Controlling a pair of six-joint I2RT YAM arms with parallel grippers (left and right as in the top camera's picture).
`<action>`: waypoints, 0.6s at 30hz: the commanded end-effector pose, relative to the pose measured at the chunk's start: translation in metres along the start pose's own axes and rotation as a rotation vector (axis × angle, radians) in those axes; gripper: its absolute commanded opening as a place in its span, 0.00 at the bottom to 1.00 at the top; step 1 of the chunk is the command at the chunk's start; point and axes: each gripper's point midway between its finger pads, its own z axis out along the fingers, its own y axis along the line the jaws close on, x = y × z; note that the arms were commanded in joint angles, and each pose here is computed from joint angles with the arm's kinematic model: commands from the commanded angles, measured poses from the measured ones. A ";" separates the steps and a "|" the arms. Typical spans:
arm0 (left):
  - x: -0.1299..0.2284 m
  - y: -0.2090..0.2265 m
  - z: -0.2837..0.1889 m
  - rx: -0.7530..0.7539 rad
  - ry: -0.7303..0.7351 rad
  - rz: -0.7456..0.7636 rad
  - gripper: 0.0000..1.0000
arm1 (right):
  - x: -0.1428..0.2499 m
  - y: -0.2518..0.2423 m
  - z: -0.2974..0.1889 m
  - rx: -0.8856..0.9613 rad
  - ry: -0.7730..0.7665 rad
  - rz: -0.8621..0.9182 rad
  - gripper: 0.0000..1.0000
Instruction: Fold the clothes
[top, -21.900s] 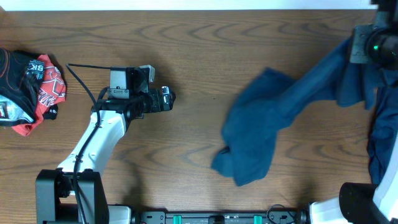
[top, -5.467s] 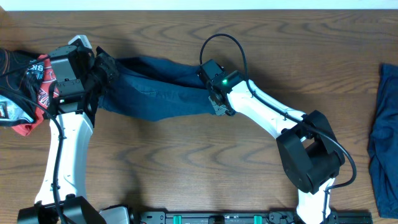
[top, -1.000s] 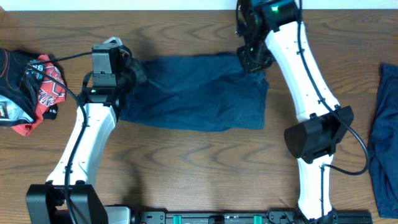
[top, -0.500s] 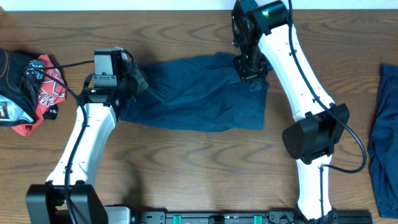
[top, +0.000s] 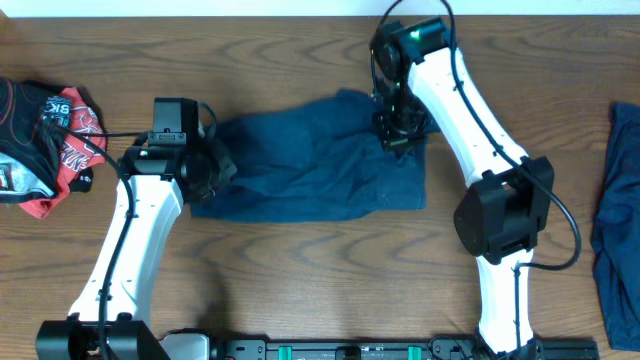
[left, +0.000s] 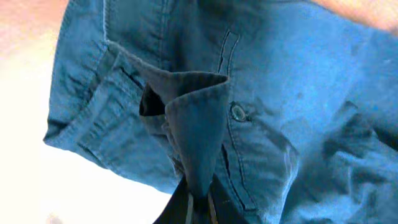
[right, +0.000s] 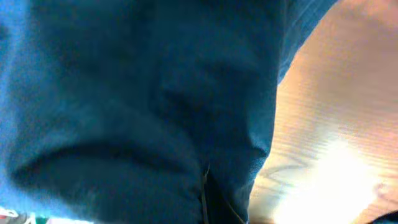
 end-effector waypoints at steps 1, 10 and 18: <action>-0.005 0.007 -0.006 -0.042 -0.026 0.029 0.06 | 0.014 0.009 0.019 -0.007 0.071 0.005 0.01; -0.004 0.016 -0.007 -0.088 -0.032 0.027 0.06 | 0.044 0.003 0.071 0.023 0.233 0.006 0.01; -0.006 0.015 -0.007 -0.084 -0.040 0.028 0.06 | 0.066 -0.003 0.097 0.037 0.321 -0.008 0.35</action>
